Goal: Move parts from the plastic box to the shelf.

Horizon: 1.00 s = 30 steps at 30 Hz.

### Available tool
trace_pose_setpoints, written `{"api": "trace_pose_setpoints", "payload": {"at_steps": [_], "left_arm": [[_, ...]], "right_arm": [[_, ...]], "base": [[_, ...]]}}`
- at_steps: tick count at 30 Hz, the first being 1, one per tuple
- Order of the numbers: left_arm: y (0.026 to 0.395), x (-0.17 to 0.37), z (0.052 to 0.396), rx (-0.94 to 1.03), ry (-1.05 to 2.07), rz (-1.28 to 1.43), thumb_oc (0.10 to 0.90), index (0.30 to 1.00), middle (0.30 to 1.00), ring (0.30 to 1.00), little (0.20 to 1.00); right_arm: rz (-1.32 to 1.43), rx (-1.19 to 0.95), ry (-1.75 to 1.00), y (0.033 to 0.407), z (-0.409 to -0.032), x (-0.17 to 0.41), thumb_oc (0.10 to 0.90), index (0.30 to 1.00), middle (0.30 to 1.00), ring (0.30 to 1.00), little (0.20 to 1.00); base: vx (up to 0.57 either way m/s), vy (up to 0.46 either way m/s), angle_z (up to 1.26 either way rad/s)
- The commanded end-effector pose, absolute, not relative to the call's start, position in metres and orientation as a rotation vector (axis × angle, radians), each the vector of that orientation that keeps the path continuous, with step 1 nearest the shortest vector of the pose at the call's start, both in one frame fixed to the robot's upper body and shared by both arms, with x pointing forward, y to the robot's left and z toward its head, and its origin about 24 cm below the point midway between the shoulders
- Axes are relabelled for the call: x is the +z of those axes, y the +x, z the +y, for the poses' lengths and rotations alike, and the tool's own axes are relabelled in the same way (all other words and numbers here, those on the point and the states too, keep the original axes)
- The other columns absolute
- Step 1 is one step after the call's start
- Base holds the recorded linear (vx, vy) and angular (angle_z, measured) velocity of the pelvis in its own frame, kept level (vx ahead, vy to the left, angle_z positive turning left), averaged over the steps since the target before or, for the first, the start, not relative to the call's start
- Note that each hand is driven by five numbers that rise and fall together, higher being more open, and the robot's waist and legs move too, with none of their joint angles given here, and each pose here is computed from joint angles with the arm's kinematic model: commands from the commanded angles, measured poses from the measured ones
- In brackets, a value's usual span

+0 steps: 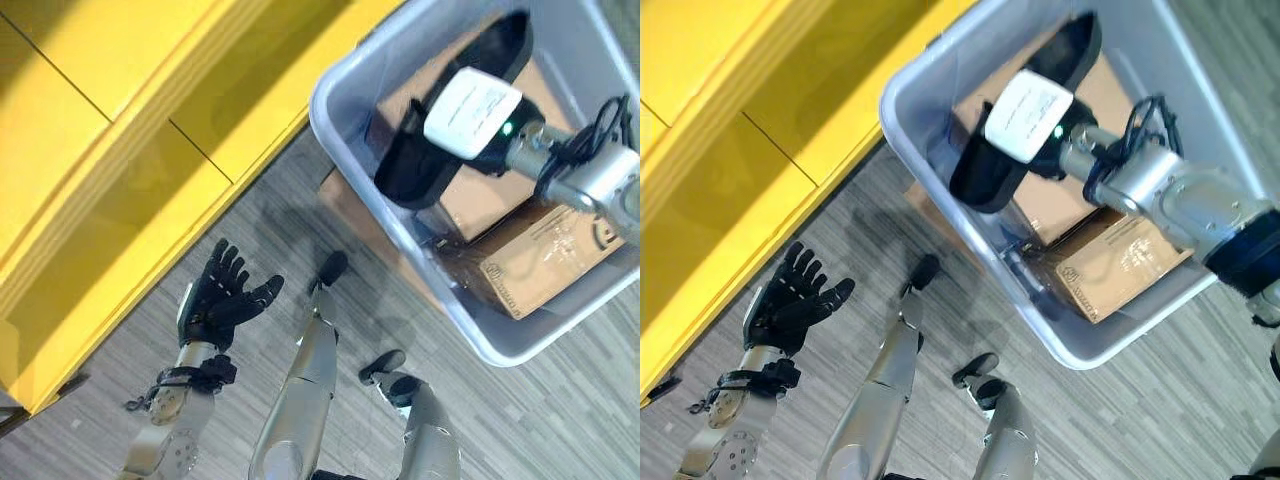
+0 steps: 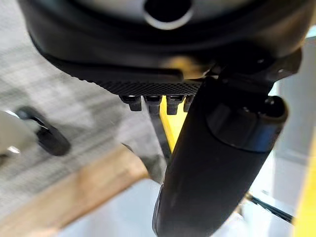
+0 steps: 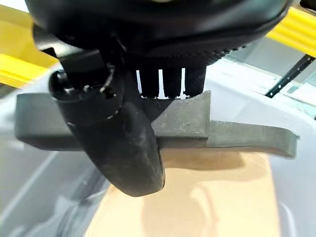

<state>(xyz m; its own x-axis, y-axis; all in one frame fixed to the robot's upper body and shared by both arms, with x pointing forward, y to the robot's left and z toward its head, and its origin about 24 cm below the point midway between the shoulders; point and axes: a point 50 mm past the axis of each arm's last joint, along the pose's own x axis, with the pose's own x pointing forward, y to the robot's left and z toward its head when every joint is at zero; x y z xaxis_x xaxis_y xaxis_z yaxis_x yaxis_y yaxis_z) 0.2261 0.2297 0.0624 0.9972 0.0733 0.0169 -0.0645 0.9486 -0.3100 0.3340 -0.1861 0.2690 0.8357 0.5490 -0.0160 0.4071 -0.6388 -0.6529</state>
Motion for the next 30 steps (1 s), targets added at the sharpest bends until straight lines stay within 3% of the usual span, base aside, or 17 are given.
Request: {"api": "trace_pose_setpoints", "payload": {"at_steps": [1,7,9,16,30], "left_arm": [[0.233,0.078,0.234,0.025,-0.203,-0.119,0.9,1.0,1.0,1.0,1.0],[0.238,0.091,0.244,0.041,0.191,-0.186,0.9,1.0,1.0,1.0,1.0],[0.241,0.112,0.251,0.045,0.54,-0.285,0.9,1.0,1.0,1.0,1.0],[0.238,0.138,0.253,0.072,0.954,-0.463,0.9,1.0,1.0,1.0,1.0],[0.249,0.189,0.227,0.162,1.312,-0.868,0.9,1.0,1.0,1.0,1.0]], "right_arm": [[-0.823,0.049,-2.209,0.32,-0.188,0.321,0.4,0.3,0.3,0.3,0.3],[-0.862,0.13,-1.951,0.307,-0.184,0.306,0.4,0.3,0.3,0.3,0.3],[-0.882,0.156,-1.823,0.297,-0.185,0.303,0.4,0.3,0.3,0.3,0.3],[-1.0,0.184,-1.526,0.287,-0.169,0.321,0.4,0.3,0.3,0.3,0.3],[-1.018,0.117,-0.988,0.316,-0.159,0.338,0.4,0.3,0.3,0.3,0.3]], "base": [[0.05,-0.042,-0.14],[0.06,-0.022,-0.17],[0.07,-0.013,-0.26],[-0.01,0.024,-0.34],[0.01,0.019,-0.35]]}}
